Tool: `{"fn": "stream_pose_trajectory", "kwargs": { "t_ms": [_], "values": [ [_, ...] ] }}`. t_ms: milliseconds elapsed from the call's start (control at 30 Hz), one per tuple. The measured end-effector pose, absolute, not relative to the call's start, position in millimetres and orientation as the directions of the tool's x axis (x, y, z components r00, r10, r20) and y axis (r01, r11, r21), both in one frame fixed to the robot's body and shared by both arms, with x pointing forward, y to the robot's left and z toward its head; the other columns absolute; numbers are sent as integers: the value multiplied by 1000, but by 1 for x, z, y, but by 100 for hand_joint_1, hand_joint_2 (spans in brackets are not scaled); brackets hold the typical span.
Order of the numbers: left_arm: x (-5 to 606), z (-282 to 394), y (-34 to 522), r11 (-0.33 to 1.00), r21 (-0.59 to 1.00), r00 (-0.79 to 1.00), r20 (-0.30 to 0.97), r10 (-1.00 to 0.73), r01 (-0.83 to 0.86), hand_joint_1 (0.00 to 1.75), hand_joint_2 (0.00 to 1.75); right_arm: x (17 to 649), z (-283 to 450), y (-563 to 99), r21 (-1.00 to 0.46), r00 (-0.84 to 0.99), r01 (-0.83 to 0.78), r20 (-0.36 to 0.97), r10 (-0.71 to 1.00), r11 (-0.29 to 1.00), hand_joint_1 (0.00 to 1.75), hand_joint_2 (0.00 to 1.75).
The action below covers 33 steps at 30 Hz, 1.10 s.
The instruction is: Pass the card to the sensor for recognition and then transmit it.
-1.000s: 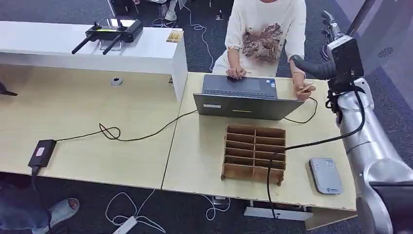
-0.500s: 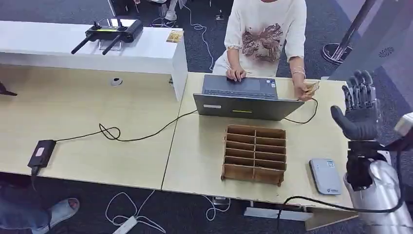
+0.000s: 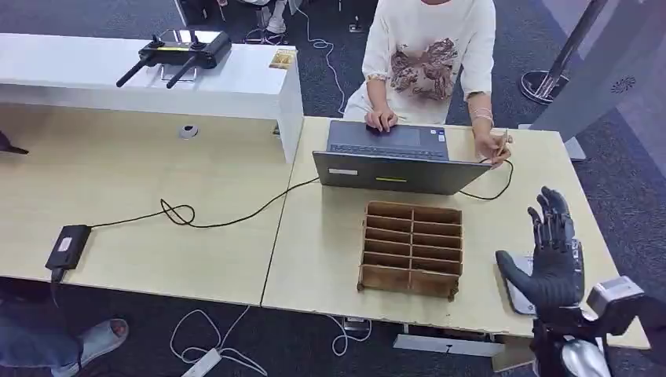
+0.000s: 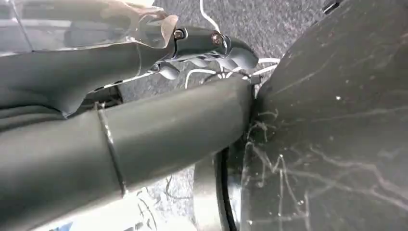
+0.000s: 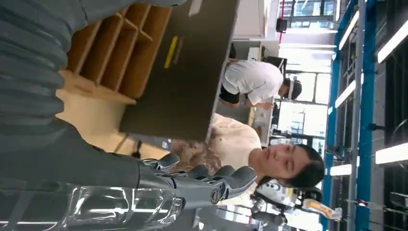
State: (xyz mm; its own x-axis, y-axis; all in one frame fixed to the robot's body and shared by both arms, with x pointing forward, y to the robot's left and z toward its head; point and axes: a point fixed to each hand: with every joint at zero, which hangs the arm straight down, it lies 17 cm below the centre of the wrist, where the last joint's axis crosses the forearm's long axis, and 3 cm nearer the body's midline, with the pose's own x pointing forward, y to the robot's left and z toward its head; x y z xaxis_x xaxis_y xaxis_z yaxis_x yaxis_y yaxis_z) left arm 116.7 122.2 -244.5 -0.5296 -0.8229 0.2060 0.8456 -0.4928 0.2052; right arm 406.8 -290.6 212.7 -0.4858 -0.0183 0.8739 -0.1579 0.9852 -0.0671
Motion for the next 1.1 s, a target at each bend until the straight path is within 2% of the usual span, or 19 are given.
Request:
{"fn": "stream_pose_trajectory", "kwargs": {
  "t_ms": [133, 233, 400, 467, 533, 733, 1100],
  "values": [
    [119, -244, 122, -509, 212, -547, 199, -813, 834, 0, 0, 397, 192, -267, -55, -449, -143, 893, -15, 988, 0, 175],
    [120, -244, 122, -513, 213, -551, 194, -812, 831, 0, 0, 397, 184, -253, -105, -446, -121, 894, 40, 987, 0, 175],
    [127, -243, 117, -534, 260, -584, 183, -791, 805, 0, 0, 397, 175, -233, -251, -465, -58, 864, 196, 966, 0, 175],
    [124, -239, 97, -532, 294, -598, 217, -772, 794, 0, 0, 398, 174, -227, -316, -475, -22, 838, 268, 949, 0, 175],
    [117, -234, 77, -566, 320, -642, 233, -730, 760, 0, 0, 402, 176, -220, -391, -487, 21, 800, 351, 920, 0, 175],
    [124, -232, 71, -599, 346, -682, 212, -699, 722, 0, 0, 413, 186, -217, -516, -493, 193, 684, 537, 835, 0, 175],
    [122, -234, 80, -566, 298, -630, 198, -751, 768, 0, 0, 399, 162, -220, -577, -406, 214, 681, 609, 788, 0, 175]
  ]
}}
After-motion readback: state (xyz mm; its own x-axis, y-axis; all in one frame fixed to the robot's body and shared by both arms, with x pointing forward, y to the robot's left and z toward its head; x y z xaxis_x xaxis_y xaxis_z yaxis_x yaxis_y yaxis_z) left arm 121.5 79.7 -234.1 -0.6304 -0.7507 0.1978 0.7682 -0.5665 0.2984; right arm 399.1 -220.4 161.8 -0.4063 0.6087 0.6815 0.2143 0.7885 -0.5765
